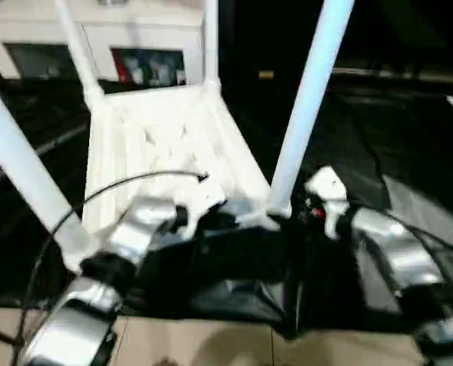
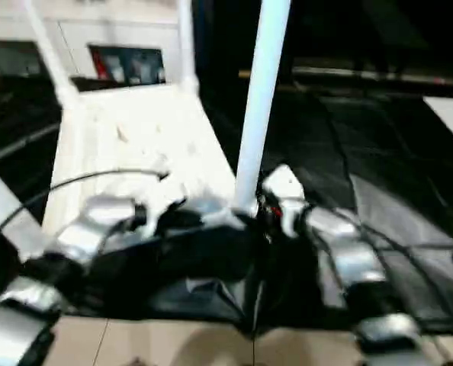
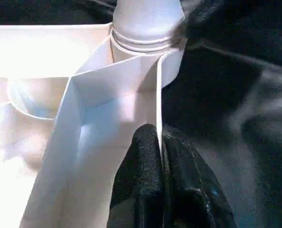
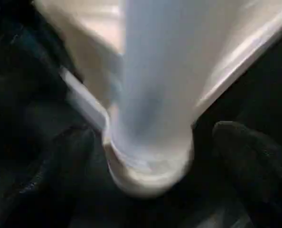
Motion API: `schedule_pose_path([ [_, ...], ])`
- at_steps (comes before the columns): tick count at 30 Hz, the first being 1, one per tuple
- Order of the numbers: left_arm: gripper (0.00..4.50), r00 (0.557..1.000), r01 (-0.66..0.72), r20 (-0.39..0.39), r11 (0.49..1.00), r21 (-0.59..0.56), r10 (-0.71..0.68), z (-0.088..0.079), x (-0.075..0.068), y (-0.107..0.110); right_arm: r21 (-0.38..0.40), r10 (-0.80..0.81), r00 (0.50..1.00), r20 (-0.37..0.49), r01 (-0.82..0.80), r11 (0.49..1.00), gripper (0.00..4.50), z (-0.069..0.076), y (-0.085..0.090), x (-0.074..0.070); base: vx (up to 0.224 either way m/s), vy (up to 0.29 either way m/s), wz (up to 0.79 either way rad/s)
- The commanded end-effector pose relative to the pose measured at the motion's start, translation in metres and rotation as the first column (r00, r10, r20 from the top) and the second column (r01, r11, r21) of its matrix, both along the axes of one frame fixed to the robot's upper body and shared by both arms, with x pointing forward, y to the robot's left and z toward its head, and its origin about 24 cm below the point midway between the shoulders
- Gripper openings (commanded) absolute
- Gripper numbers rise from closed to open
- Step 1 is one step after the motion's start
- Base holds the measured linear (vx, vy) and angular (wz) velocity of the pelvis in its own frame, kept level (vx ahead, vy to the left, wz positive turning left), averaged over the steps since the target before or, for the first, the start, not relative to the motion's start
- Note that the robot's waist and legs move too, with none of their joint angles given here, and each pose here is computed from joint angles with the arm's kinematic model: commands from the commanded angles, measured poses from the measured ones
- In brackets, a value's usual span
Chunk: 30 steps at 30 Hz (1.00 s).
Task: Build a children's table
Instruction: Rotate leg to tighten
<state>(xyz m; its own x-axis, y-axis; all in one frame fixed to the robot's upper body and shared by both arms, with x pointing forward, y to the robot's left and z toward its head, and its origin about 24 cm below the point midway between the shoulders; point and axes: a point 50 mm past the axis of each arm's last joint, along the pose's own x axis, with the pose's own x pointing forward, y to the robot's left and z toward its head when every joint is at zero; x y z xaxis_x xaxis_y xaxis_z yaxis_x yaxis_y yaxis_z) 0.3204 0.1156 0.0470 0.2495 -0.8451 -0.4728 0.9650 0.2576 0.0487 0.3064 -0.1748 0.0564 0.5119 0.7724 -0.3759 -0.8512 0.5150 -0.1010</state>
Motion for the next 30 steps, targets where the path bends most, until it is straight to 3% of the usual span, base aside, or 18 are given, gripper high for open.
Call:
schedule_pose_path([
  [1, 0.00, 0.992, 0.125, -0.018, 0.989, -0.074, -0.126, 0.009, -0.010, -0.007, 0.010, 0.075, 0.997, -0.038, -0.074, 0.997, 4.43, 0.005, 0.001, -0.005, 0.000, 0.000, 0.00],
  [5, 0.00, 0.988, 0.151, -0.028, 0.986, -0.065, -0.153, 0.009, -0.014, -0.006, 0.006, 0.116, 0.993, -0.029, -0.116, 0.993, 4.43, 0.004, 0.008, -0.007, 0.000, 0.000, 0.00],
  [9, 0.00, 0.989, 0.142, -0.028, 0.988, -0.060, -0.144, 0.007, -0.015, -0.006, 0.071, 0.125, 0.990, -0.065, -0.121, 0.990, 4.43, -0.001, 0.017, -0.007, 0.000, 0.000, 0.00],
  [20, 0.00, 0.989, 0.140, -0.037, 0.989, -0.045, -0.141, 0.007, -0.018, -0.005, 0.019, 0.113, 0.989, -0.096, -0.111, 0.994, 3.58, -0.012, 0.015, -0.008, 0.000, 0.000, 0.00],
  [21, 0.00, 0.990, 0.137, -0.038, 0.989, -0.046, -0.139, 0.007, -0.018, -0.005, 0.017, 0.110, 0.989, -0.097, -0.109, 0.994, 3.34, -0.013, 0.014, -0.008, 0.000, 0.000, 0.00],
  [30, 0.00, 0.990, 0.130, -0.041, 0.991, -0.043, -0.132, 0.006, -0.019, -0.003, 0.041, 0.095, 0.991, -0.091, -0.092, 0.995, 2.76, -0.014, 0.018, -0.006, 0.000, 0.000, 0.00],
])
